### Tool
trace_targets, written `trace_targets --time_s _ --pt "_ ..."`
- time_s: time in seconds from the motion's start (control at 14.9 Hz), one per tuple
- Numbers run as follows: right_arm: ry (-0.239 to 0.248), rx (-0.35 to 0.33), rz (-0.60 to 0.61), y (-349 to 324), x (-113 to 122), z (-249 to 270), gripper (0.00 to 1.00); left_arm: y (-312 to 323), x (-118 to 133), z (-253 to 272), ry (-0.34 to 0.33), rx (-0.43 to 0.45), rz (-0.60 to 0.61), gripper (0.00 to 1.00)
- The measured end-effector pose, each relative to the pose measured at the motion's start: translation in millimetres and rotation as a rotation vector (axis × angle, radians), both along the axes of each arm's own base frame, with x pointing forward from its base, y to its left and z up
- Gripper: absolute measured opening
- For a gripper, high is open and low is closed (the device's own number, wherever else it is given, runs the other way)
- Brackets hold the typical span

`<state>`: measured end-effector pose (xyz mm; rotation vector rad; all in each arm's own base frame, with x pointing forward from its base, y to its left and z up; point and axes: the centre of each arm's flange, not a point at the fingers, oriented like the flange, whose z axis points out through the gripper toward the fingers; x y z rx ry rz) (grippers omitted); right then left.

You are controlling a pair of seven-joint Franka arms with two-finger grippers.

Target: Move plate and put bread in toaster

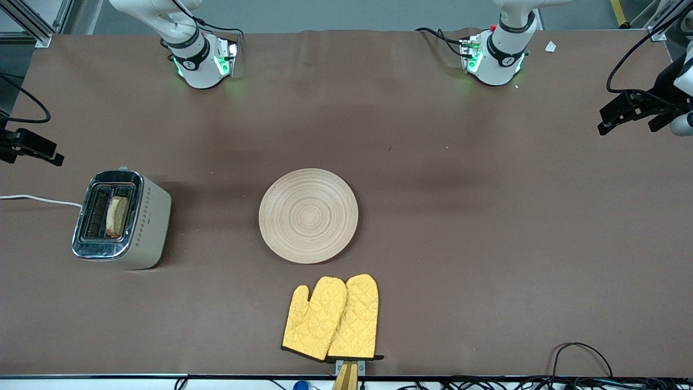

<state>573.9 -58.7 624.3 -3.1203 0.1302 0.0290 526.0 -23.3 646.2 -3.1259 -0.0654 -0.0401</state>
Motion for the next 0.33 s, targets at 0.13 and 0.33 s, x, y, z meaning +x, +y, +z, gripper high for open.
trace_targets --time_s 0.13,0.33 --pt "0.002 0.001 0.001 0.7 -0.2 -0.2 1.00 0.7 0.1 -0.1 0.000 0.000 0.001 1.00" --pt "0.002 0.001 0.002 0.9 -0.2 -0.2 1.00 0.3 0.1 -0.1 0.000 0.000 0.001 1.00"
